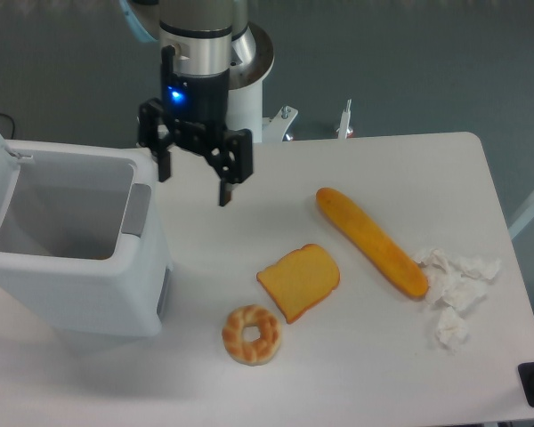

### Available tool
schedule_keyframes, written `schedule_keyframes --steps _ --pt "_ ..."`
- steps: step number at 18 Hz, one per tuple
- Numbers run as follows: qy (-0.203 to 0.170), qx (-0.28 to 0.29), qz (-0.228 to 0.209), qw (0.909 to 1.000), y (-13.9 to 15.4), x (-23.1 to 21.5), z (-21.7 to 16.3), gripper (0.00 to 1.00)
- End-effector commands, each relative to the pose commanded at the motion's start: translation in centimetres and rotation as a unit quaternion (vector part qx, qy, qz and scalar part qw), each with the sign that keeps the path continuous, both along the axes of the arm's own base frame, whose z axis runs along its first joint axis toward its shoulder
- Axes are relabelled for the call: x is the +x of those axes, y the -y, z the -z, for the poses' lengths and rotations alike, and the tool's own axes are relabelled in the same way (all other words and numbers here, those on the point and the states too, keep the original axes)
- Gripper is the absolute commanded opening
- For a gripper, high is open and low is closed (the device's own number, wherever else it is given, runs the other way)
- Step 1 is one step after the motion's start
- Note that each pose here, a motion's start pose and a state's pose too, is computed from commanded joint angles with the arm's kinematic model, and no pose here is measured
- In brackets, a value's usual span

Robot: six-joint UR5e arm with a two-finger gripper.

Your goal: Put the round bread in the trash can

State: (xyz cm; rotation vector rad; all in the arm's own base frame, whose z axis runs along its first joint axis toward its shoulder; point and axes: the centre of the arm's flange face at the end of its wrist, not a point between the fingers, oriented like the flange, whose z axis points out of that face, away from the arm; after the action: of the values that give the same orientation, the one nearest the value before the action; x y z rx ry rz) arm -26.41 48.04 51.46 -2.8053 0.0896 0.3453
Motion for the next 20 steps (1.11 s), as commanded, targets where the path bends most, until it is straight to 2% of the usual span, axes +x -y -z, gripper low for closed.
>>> schedule_keyframes --steps 4,8,20 --pt "-0.025 -0.029 -0.003 0.9993 0.1 -0.8 0.2 1.0" --pt "-0.049 -0.06 0.031 0.9965 0.4 -1.1 0.9 1.0" --pt "-0.046 -0.063 0.033 0.9964 0.4 -1.9 1.3 1.0"
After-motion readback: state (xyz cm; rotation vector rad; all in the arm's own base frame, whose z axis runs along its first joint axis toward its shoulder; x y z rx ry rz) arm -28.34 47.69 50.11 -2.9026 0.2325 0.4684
